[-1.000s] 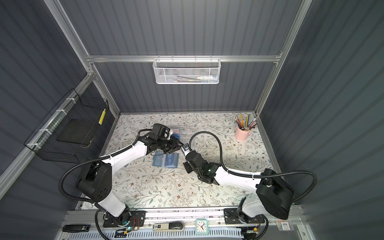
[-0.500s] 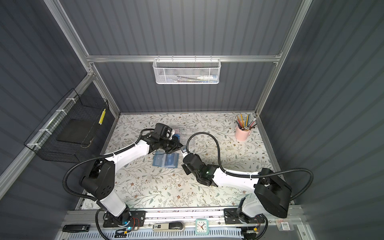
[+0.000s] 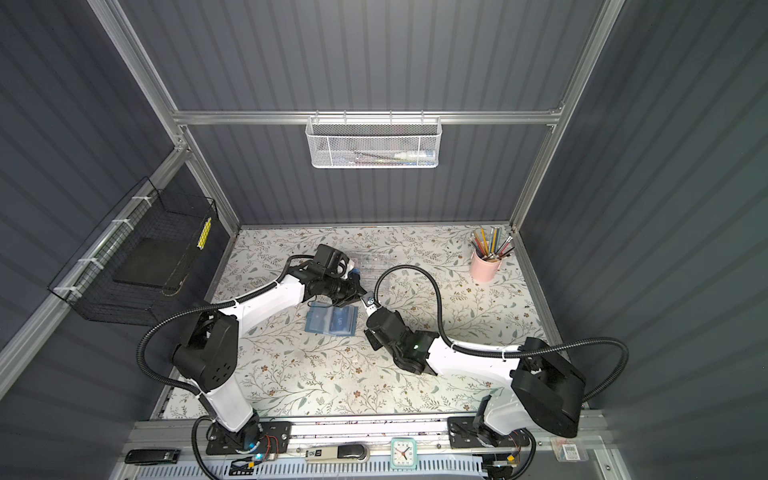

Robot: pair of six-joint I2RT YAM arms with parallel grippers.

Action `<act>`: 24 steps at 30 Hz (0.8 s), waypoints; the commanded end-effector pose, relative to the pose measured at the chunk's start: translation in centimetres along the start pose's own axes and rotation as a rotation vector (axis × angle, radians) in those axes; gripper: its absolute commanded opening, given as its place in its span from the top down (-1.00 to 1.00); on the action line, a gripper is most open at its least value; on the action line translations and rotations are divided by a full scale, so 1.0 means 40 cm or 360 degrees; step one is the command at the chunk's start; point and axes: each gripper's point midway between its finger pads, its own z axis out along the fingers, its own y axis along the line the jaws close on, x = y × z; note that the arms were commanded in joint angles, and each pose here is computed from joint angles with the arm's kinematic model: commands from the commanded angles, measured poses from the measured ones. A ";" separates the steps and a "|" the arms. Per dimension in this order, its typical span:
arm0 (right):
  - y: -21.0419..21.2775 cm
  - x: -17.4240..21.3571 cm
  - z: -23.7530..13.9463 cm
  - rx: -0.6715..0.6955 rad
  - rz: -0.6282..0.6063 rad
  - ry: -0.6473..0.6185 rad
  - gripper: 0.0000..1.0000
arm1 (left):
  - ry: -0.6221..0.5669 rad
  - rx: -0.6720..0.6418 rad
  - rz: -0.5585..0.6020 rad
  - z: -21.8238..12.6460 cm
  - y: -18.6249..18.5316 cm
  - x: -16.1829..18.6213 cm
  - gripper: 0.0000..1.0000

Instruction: Take the credit cards out of the card holder

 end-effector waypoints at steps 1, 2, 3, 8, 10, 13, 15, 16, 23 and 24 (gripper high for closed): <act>-0.022 -0.013 -0.033 0.0029 0.0050 -0.0047 0.28 | 0.0063 -0.0104 0.0140 -0.009 0.008 0.007 1.00; -0.028 -0.014 -0.040 0.0037 0.0058 -0.0047 0.26 | 0.0056 -0.0147 0.0177 -0.015 0.012 0.000 1.00; -0.035 -0.014 -0.048 0.0047 0.0064 -0.0045 0.17 | 0.0051 -0.0184 0.0215 -0.023 0.012 -0.007 1.00; -0.065 -0.022 -0.084 0.0059 0.0124 -0.0045 -0.16 | 0.0091 -0.0332 0.0450 -0.065 -0.005 -0.034 1.00; -0.079 -0.027 -0.096 0.0052 0.0158 -0.0052 -0.28 | 0.0099 -0.0406 0.0560 -0.086 -0.005 -0.044 1.00; -0.098 -0.040 -0.115 0.0034 0.0191 -0.0076 -0.57 | 0.0089 -0.0527 0.0743 -0.113 0.001 -0.064 1.00; -0.115 -0.050 -0.127 0.0025 0.0227 -0.0090 -0.78 | 0.0119 -0.0592 0.0856 -0.127 0.005 -0.073 1.00; -0.122 -0.054 -0.130 0.0017 0.0242 -0.0093 -0.87 | 0.0119 -0.0642 0.0904 -0.132 0.010 -0.081 1.00; -0.146 -0.077 -0.138 -0.0052 0.0297 -0.0080 -0.98 | 0.0121 -0.1017 0.1412 -0.179 0.020 -0.153 1.00; -0.147 -0.081 -0.138 -0.0059 0.0300 -0.0084 -0.98 | 0.0121 -0.1015 0.1471 -0.183 0.010 -0.161 1.00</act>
